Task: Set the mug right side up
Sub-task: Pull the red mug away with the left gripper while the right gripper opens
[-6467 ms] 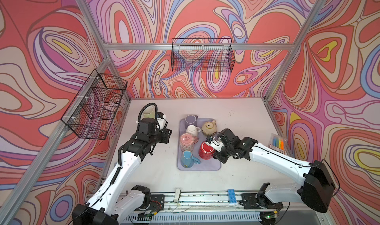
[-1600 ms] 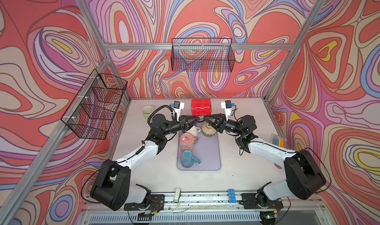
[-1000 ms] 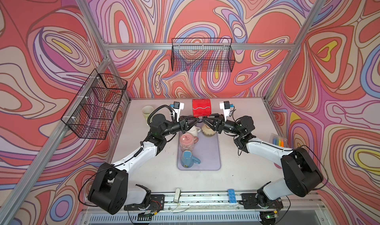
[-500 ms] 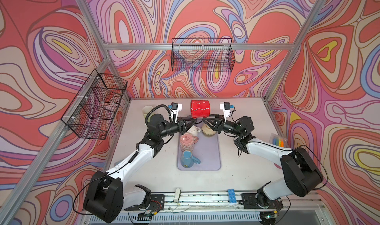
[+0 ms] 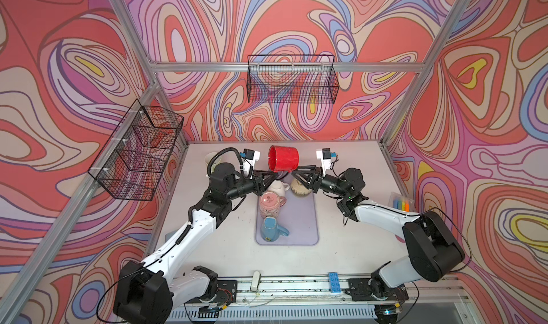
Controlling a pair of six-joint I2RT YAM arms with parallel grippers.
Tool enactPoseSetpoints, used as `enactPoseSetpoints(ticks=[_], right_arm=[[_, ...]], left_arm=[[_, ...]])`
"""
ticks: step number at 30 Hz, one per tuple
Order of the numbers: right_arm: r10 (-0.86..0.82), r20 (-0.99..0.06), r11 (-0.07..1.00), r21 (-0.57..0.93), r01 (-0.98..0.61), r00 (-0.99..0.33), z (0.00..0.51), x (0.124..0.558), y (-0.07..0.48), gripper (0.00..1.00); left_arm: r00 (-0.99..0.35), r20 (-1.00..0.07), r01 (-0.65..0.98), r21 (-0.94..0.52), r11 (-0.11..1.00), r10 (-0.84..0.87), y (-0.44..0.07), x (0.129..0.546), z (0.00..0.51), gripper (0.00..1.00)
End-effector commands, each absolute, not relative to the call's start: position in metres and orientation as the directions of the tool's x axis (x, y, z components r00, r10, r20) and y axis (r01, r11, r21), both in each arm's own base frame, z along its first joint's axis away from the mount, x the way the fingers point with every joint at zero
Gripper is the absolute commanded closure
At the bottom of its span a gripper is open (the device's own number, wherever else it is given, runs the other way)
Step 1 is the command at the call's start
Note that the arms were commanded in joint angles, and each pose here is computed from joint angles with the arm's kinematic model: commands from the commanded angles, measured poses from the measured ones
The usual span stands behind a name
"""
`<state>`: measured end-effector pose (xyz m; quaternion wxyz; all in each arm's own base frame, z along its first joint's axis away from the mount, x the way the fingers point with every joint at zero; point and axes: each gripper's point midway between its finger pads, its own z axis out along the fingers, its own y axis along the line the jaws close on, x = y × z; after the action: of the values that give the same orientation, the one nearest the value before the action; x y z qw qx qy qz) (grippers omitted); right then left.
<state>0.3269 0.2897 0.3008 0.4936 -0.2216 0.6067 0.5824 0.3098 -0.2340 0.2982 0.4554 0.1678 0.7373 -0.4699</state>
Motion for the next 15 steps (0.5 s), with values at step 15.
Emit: enactPoseSetpoints(ticks=[15], right_arm=[[0.296, -0.856, 0.259, 0.499, -0.827, -0.424, 0.282, 0.333, 0.287, 0.58]], left_arm=[[-0.441, -0.888, 0.626, -0.406, 0.666, -0.127, -0.209, 0.322, 0.331, 1.0]])
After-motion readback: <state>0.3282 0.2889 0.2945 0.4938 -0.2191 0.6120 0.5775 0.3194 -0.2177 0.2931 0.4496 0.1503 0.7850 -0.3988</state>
